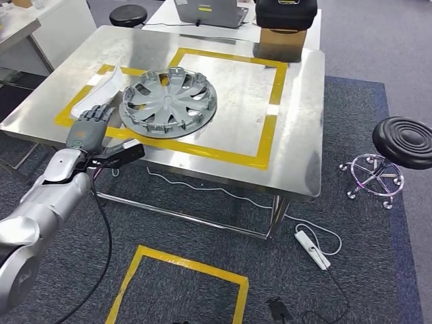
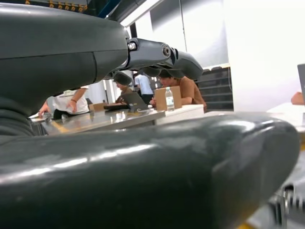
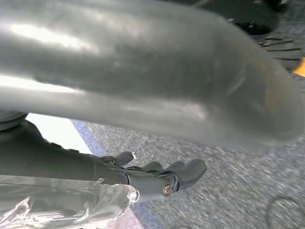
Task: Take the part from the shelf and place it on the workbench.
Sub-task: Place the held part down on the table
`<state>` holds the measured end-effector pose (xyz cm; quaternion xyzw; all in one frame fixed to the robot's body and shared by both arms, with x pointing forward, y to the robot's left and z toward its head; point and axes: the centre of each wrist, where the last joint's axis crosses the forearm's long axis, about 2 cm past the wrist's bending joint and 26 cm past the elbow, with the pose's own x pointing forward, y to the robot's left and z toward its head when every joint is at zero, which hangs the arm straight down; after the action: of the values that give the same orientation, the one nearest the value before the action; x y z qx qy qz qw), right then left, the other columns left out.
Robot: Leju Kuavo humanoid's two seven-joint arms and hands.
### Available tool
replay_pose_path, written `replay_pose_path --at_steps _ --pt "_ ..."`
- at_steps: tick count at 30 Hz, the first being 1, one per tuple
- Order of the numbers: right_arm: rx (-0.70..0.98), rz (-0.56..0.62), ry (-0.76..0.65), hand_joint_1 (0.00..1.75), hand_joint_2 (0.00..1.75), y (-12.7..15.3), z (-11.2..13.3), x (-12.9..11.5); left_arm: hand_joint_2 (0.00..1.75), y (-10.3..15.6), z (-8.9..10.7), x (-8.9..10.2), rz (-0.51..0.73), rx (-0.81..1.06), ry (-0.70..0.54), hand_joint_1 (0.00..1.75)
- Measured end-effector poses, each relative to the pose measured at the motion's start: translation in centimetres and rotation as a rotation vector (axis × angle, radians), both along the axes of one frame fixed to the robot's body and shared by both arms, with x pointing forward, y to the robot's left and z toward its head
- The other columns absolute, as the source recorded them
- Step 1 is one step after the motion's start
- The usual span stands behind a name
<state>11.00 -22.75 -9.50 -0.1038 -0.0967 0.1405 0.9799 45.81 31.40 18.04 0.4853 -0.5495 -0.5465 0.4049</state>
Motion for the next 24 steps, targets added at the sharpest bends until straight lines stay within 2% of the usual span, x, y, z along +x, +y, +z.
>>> replay_pose_path --at_steps 8,16,20,24 --pt "-0.002 -0.002 -0.006 0.0 0.0 -0.1 0.0 0.2 0.0 0.1 -0.9 -0.4 0.04 -0.042 0.081 0.0" --pt "0.0 -0.002 0.001 0.0 0.0 -0.2 -0.1 -0.2 0.0 1.4 -4.3 -2.3 0.133 -0.174 0.234 0.0" --pt "0.0 0.005 0.004 0.0 1.75 -0.2 -0.1 -0.3 1.75 2.3 -7.3 -4.4 0.246 -0.284 0.426 0.0" --pt "0.0 0.004 0.011 0.0 1.75 -0.2 -0.2 -0.7 1.75 3.2 -11.6 -7.9 0.383 -0.401 0.561 0.0"
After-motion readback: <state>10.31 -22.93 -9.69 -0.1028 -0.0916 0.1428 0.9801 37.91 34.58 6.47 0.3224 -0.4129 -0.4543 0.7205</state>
